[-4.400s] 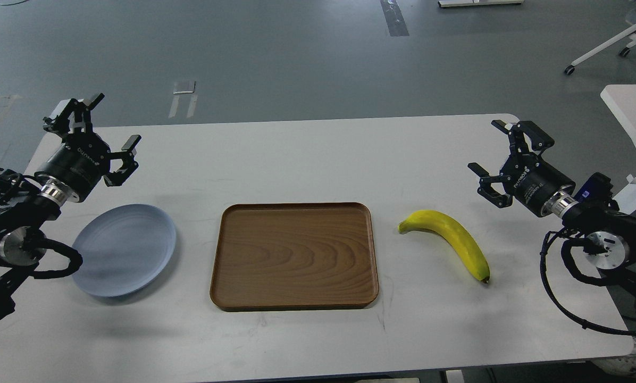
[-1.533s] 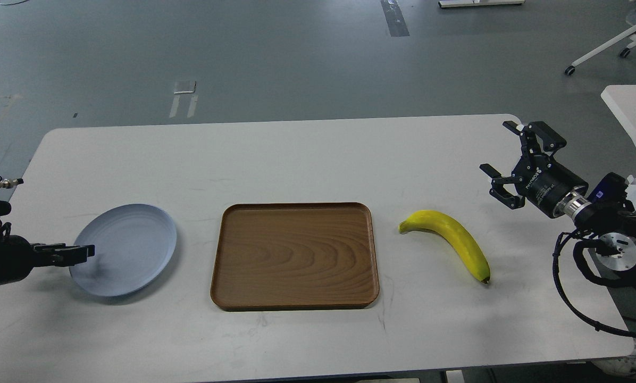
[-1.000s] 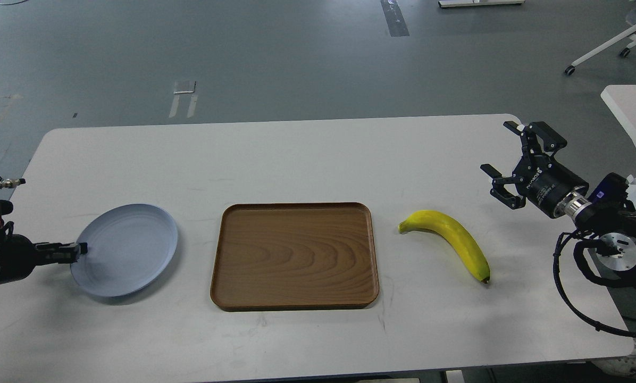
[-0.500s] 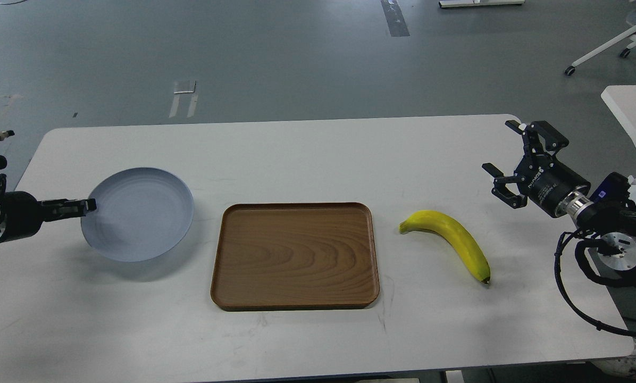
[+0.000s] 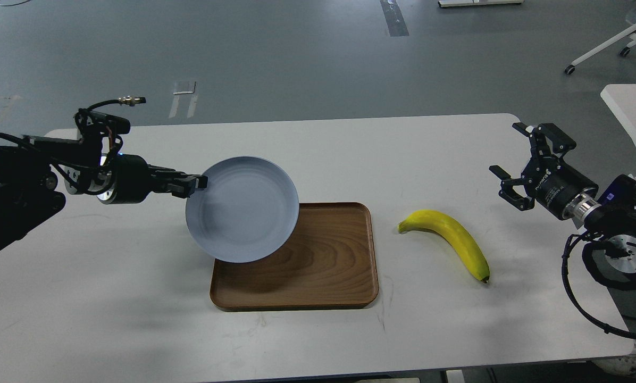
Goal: Place banana on plate with both arms
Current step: 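Lift the plate with the left gripper and carry it over the tray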
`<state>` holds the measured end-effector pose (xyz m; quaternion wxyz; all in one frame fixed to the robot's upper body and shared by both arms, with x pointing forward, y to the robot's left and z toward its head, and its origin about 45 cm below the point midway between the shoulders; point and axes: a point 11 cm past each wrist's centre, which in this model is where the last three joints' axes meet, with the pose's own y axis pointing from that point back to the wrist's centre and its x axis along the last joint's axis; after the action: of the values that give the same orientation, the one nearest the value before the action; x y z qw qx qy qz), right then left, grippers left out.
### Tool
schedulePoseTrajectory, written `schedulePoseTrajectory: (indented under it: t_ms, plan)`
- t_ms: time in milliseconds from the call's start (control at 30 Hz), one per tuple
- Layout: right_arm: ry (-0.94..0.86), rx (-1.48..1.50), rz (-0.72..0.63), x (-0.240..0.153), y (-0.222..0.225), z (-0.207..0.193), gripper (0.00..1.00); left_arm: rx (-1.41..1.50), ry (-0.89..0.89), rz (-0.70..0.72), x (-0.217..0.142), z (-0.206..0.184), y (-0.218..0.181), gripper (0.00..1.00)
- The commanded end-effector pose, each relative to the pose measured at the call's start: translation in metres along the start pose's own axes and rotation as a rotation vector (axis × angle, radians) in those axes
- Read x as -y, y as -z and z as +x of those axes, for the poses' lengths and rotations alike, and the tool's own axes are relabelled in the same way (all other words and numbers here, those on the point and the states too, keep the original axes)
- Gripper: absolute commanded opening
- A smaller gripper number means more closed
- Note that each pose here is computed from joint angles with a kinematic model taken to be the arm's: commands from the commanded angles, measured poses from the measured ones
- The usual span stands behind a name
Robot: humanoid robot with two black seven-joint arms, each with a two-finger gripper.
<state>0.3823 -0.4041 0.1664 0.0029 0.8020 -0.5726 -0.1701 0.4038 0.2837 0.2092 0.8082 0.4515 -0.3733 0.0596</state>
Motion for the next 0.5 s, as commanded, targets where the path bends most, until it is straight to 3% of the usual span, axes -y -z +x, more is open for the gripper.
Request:
schedulePoseTrajectory:
  t_ms: [0,467]
  plan:
    - [-0.011,-0.007,-0.002,-0.004,0.002,0.005,1.00,0.068,0.048,-0.056,0.031,-0.002,-0.027,0.00]
    - [-0.032,-0.013,-0.010,-0.011,0.000,0.013,1.00,0.056,0.147,-0.103,0.091,-0.004,-0.063,0.00]
